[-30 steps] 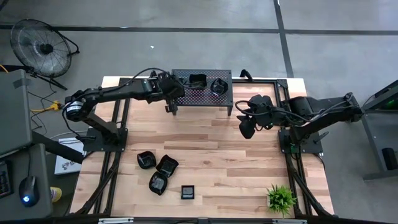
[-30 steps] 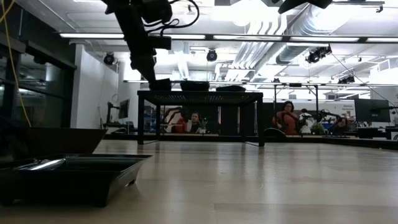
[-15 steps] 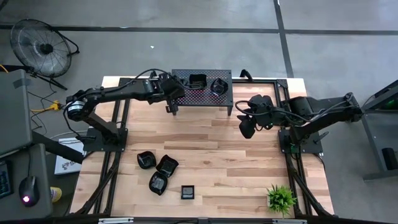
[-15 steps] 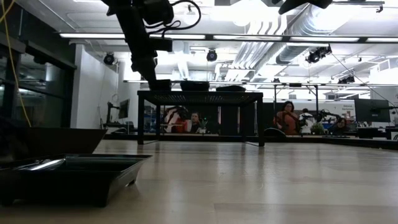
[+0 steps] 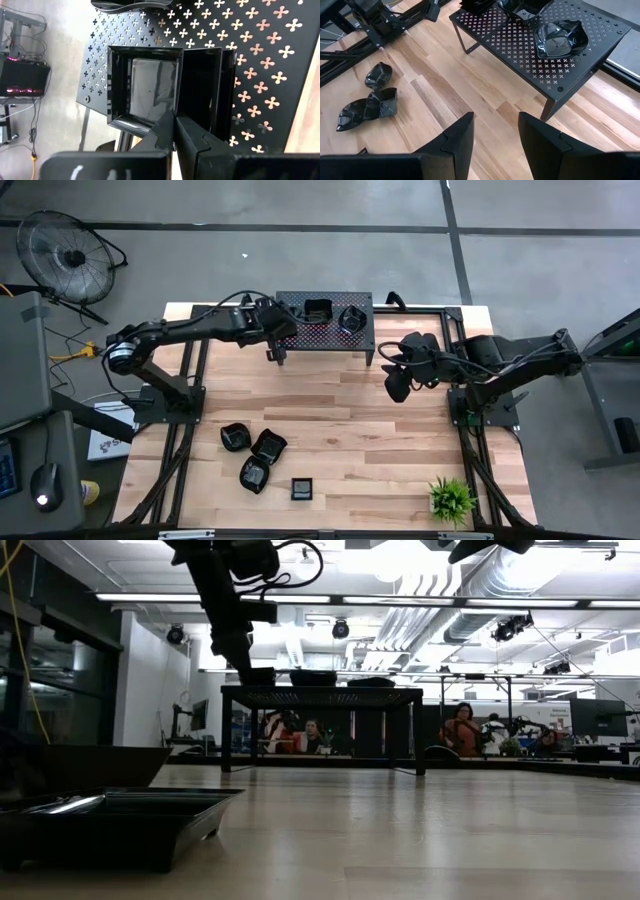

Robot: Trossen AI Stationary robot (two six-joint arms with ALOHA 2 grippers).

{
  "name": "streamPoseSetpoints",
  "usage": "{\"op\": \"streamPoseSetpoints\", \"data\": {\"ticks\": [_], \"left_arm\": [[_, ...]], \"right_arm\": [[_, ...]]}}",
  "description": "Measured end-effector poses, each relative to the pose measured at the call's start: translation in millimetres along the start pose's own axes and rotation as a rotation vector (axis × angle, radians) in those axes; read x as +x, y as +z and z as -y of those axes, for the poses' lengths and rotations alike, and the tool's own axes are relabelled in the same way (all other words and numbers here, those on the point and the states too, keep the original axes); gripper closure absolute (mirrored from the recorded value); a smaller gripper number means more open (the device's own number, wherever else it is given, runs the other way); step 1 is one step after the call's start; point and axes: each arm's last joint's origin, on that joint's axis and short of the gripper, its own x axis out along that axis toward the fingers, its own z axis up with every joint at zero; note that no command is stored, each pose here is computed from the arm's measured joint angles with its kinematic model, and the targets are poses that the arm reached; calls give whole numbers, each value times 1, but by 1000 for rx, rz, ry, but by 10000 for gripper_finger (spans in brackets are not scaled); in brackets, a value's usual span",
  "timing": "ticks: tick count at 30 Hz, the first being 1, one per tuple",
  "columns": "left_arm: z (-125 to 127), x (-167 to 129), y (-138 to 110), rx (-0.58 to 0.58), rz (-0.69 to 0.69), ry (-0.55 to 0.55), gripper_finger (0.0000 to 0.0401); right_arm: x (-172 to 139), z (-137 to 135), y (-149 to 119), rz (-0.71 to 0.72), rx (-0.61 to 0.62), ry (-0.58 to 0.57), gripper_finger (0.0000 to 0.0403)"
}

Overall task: Pick & Place Mini shaped plates
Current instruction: Stack the square plate on top of the square plate on the shelf

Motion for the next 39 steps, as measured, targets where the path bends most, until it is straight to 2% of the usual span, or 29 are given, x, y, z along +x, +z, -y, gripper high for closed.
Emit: {"op": "streamPoseSetpoints", "data": {"ticks": [11,17,24,39], "left_arm": [[-6,-16,-3,-17,39,5,398],[4,-22,1,1,73,-30,398],[11,-23,4,-37,63,3,398],[13,-22,1,-83,47,-33,398]], "right_arm": [[0,0,0,1,0,-1,253],[0,0,0,1,0,-1,253],[0,0,0,11,0,-11,253],[0,0,0,9,2,-9,253]]}}
